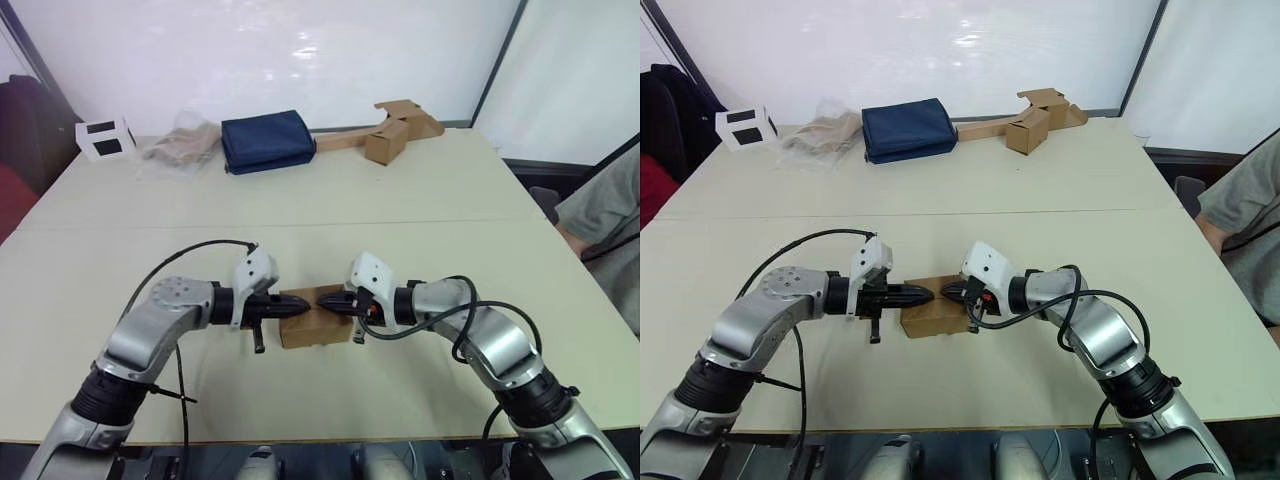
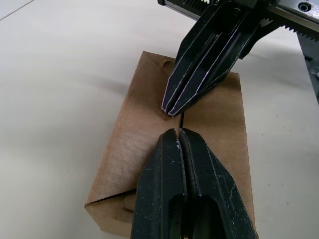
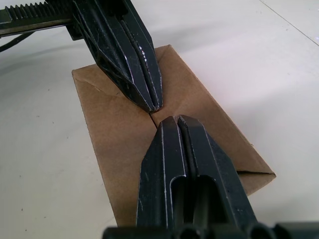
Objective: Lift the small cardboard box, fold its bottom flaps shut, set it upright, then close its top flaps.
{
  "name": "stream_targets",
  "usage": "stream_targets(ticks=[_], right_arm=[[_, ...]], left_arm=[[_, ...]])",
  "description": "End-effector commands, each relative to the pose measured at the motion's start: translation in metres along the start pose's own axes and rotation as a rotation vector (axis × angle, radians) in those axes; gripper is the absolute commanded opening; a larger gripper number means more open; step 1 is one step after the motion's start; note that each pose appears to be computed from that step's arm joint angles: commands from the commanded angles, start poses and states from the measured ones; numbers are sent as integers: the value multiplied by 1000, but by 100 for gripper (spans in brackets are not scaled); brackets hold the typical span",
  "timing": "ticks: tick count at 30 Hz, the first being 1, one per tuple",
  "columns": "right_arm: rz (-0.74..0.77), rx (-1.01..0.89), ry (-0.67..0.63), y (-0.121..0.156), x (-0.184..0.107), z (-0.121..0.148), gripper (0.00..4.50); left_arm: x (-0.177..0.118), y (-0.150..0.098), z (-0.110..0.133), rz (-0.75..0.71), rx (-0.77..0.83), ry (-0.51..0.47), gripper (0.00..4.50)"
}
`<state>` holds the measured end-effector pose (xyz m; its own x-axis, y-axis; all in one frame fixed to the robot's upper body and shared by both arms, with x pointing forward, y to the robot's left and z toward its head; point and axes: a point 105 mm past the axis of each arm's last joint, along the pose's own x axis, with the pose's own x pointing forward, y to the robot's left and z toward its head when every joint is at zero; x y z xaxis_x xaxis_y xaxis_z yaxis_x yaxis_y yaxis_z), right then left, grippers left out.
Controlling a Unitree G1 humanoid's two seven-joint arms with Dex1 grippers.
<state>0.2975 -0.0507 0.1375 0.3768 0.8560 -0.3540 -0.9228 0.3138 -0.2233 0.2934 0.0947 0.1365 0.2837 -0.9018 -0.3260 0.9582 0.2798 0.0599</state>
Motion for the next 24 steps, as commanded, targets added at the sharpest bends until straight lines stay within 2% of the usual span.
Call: stream_targets(ticks=[1, 3, 8, 10, 13, 16, 19, 20, 22, 24], right_arm=[[-9, -17, -6, -2, -1, 3, 0], [-15, -9, -14, -3, -1, 4, 0], [-31, 38, -99, -9, -8, 18, 0], [-38, 75, -171, -12, -14, 29, 0], [-82, 130, -287, -21, -31, 46, 0], [-155, 191, -395, -32, -55, 55, 0], [-197, 244, -436, -33, -75, 53, 0], [-200, 258, -416, -30, -81, 47, 0], [-224, 299, -310, -22, -92, 17, 0], [-200, 374, -201, -7, -100, -13, 0]], left_arm=[[-5, 1, -4, 17, -3, 13, 5], [-7, 3, -1, 24, -11, -4, 5], [-17, 7, 33, 48, -34, -176, 5], [-23, 14, 42, 98, -46, -219, 5], [-41, 31, 55, 264, -9, -288, 5], [-54, 29, 43, 359, 45, -215, 5], [-61, 23, 26, 345, -53, -195, 5], [-65, 22, 19, 333, -115, -190, 5], [-83, 27, 0, 379, -221, -164, 5], [-96, 19, -26, 385, -198, -24, 5]])
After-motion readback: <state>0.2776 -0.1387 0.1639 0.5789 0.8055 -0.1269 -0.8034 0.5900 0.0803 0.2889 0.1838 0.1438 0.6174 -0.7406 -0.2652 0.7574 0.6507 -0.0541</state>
